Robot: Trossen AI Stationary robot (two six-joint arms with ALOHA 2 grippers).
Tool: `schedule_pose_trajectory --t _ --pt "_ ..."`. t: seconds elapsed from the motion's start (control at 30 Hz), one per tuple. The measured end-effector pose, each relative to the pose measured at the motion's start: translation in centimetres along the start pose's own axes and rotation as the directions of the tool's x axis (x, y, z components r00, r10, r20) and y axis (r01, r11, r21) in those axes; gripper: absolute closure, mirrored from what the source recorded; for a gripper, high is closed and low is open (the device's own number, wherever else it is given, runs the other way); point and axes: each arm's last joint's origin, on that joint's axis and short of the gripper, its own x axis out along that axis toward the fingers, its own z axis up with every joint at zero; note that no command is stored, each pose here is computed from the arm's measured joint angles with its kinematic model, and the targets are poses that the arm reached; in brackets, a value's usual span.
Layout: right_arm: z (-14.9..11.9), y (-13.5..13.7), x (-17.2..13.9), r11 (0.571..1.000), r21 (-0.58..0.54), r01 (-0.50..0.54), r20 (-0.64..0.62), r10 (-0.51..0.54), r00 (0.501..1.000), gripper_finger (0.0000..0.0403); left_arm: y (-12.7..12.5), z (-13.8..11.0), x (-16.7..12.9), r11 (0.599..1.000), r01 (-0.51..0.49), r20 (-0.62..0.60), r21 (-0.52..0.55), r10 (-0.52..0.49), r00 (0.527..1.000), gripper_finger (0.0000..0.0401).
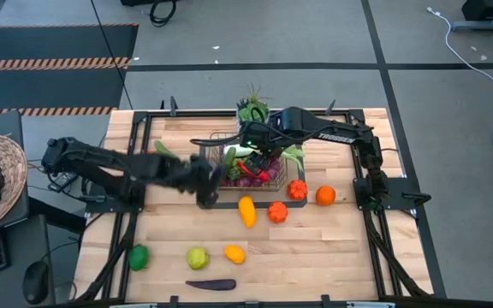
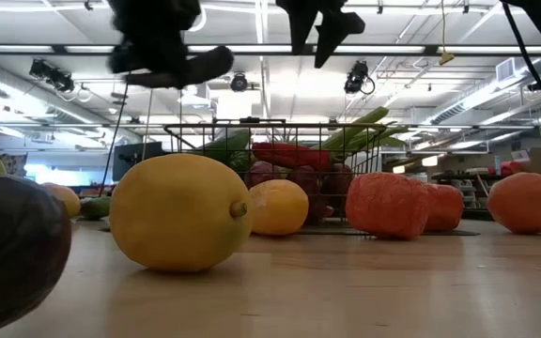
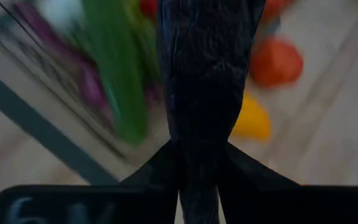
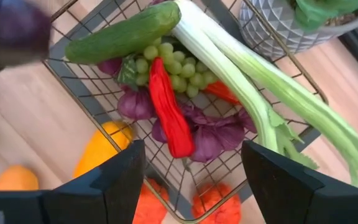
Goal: Build produce basket
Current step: Put the top eggplant into the wire basket
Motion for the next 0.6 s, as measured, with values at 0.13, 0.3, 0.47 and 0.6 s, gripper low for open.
schedule_pose_trajectory --t 0.13,0.3,0.47,0.6 --pt "-0.3 0.3 -0.1 0.999 0.051 -0.002 -0.002 0.002 1.000 0.0133 2.6 3.1 0.2 0.997 -0.056 0.051 -0.044 0.059 0.997 0.0304" --pt "-0.5 0.7 -0.2 0.994 0.106 -0.005 -0.001 0.005 1.000 0.0133 5.7 4.6 1.5 0.988 -0.094 0.005 -0.122 0.095 0.995 0.0304" --pt "-0.8 1.0 -0.2 0.989 0.147 0.010 0.016 -0.012 1.000 0.0134 6.3 5.9 1.8 0.989 0.002 0.068 -0.151 0.008 0.998 0.0300" --pt "-0.7 1.0 -0.3 0.984 0.181 0.005 0.026 -0.009 1.000 0.0134 6.6 6.3 2.6 0.980 0.008 0.061 -0.199 0.004 0.998 0.0291"
